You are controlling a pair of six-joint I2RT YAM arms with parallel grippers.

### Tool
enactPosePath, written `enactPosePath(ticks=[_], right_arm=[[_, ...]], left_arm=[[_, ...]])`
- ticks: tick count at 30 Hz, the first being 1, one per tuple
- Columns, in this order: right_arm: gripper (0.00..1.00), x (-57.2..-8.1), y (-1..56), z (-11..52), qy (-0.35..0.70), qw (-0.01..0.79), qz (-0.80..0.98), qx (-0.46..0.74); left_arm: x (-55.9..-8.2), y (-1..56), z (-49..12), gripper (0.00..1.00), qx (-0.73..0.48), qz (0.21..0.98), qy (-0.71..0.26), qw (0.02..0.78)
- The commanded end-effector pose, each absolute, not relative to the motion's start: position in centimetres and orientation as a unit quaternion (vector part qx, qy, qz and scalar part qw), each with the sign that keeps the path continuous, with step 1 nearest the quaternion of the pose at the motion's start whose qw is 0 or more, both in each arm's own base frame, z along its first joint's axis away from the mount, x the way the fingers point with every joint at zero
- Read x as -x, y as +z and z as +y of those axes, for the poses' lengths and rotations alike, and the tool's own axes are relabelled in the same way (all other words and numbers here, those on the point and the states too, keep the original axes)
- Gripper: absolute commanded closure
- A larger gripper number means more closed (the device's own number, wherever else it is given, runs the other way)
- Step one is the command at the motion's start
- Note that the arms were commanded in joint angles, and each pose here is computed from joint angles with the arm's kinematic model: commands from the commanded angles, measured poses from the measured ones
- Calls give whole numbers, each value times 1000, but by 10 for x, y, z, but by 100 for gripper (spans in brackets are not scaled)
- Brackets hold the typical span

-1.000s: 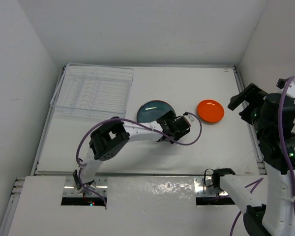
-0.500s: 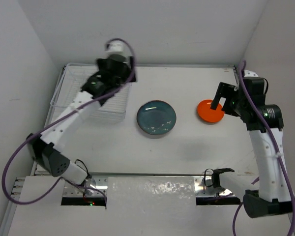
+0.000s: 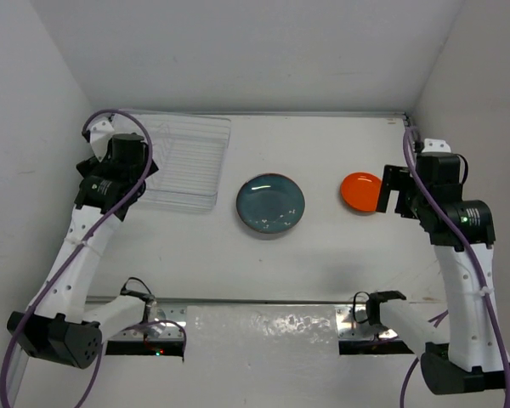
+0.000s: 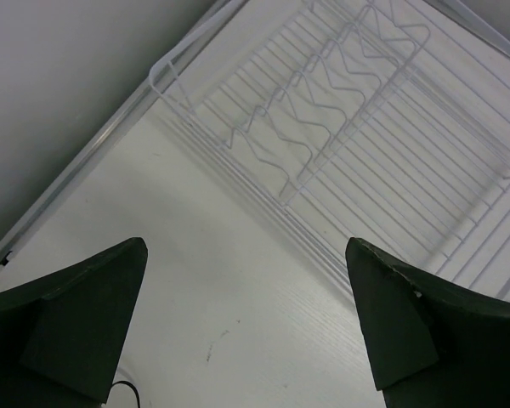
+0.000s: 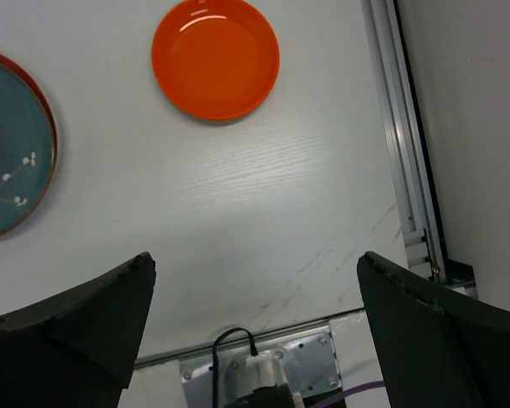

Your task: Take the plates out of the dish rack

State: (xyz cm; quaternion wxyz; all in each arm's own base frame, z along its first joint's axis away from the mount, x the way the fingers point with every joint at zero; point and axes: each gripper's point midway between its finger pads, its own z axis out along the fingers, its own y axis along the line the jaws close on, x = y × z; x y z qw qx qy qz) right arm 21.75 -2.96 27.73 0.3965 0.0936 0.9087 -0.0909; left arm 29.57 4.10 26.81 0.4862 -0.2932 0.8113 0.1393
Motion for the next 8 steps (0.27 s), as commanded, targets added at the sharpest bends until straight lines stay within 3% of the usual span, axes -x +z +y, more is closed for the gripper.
enactPosePath(ticks=[1, 8], right_arm=[[1, -222, 266, -31, -104, 386, 914, -75], [1, -227, 263, -26, -93, 381, 917, -71]], left_arm=[[-286, 288, 56, 0, 330, 777, 158, 512], [-284, 281, 55, 0, 322, 781, 157, 511]])
